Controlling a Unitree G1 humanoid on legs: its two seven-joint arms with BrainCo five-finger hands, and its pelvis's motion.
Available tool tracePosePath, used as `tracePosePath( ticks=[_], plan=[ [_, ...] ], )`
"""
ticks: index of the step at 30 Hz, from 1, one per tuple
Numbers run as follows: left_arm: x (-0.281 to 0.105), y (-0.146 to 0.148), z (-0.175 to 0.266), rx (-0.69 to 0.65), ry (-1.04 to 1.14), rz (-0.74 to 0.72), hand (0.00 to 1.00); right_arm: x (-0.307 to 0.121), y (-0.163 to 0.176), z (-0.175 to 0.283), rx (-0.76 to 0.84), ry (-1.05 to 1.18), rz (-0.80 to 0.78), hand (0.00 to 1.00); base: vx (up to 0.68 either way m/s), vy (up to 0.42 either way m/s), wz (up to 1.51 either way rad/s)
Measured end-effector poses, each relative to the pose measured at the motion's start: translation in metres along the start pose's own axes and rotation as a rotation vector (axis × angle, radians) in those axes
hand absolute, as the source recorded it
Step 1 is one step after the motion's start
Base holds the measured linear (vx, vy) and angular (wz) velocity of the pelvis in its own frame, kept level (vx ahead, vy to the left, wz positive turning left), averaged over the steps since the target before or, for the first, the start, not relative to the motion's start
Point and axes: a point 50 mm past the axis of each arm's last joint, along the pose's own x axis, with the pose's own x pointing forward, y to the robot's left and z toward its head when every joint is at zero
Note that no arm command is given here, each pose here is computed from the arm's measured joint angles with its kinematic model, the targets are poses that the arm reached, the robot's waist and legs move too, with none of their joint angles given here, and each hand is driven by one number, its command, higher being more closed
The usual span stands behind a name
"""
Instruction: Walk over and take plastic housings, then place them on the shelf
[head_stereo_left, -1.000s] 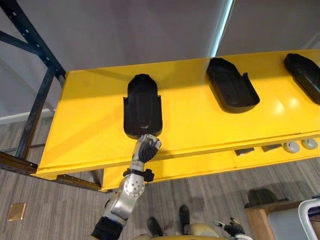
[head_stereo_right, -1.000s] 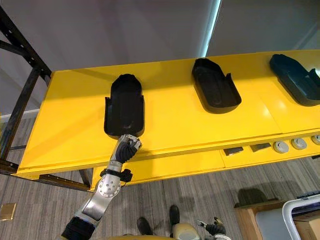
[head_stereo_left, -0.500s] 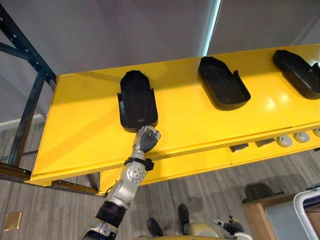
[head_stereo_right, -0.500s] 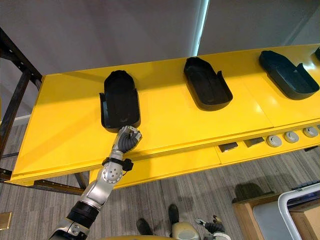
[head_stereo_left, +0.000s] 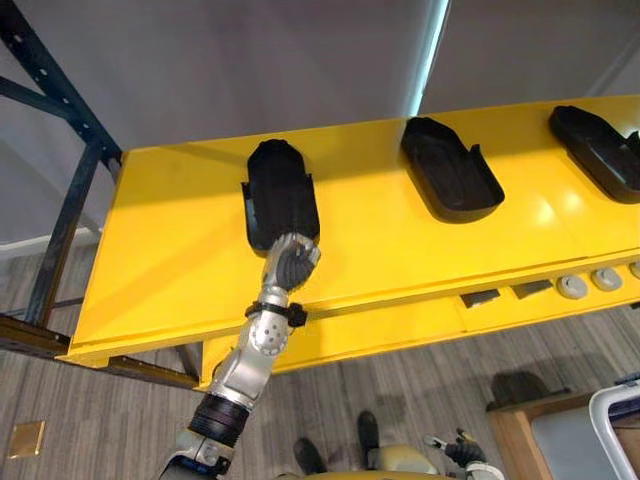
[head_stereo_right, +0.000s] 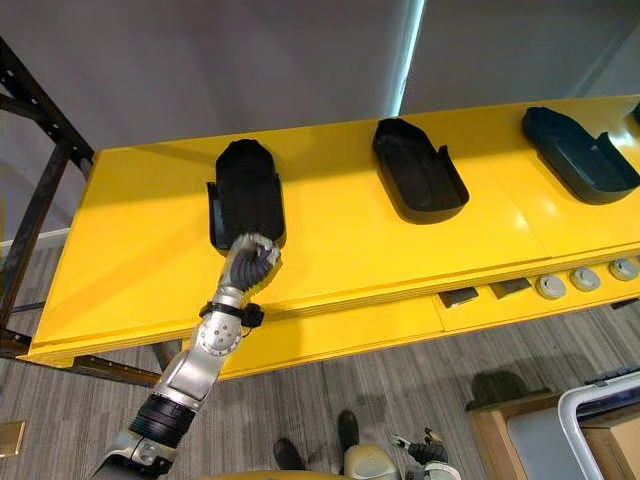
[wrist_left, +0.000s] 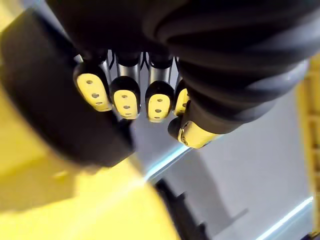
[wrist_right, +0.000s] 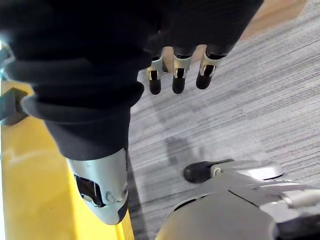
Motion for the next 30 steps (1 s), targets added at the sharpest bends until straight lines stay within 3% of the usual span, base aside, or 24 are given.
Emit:
tracePosePath(
  ticks=[3, 6, 10, 11, 12, 18, 21, 24, 30],
  plan=[
    [-0.009, 0.05, -0.007, 0.006, 0.03, 0.254, 1.0, 0.0, -0.001, -0.002, 0.009, 0.006, -0.002, 0.0, -0.01, -0.007, 0.15],
    [-0.039, 0.095, -0.031, -0.014, 0.195, 0.537, 1.0, -0.002, -0.005, -0.009, 0.022, 0.027, -0.014, 0.0, -0.01, 0.005, 0.15],
    [-0.094, 0.116, -0.061, 0.015, 0.451, 0.671, 1.0, -0.005, -0.007, -0.016, 0.026, 0.043, -0.02, 0.0, -0.02, 0.012, 0.22],
    [-0.124, 0.118, -0.075, 0.034, 0.608, 0.705, 1.0, -0.005, -0.005, -0.017, 0.028, 0.044, -0.017, 0.0, -0.01, 0.004, 0.05],
    [-0.137, 0.118, -0.08, 0.049, 0.675, 0.71, 0.0, -0.005, -0.004, -0.016, 0.031, 0.04, -0.014, 0.0, 0.0, 0.0, 0.0],
    [-0.273, 0.089, -0.13, 0.087, 1.424, 0.613, 0.0, -0.006, 0.016, 0.001, 0.063, -0.029, 0.032, 0.0, 0.01, -0.006, -0.03],
    [-0.313, 0.065, -0.132, 0.044, 1.636, 0.517, 0.0, -0.009, 0.031, 0.002, 0.086, -0.031, 0.065, 0.0, 0.05, -0.014, -0.04],
    [-0.331, 0.044, -0.131, -0.023, 1.738, 0.423, 0.0, -0.009, 0.031, 0.002, 0.089, -0.033, 0.063, 0.0, 0.05, -0.008, -0.02],
    [-0.332, 0.022, -0.136, -0.076, 1.759, 0.167, 0.0, -0.006, 0.028, 0.001, 0.093, -0.009, 0.052, 0.0, 0.05, -0.02, -0.05]
  ],
)
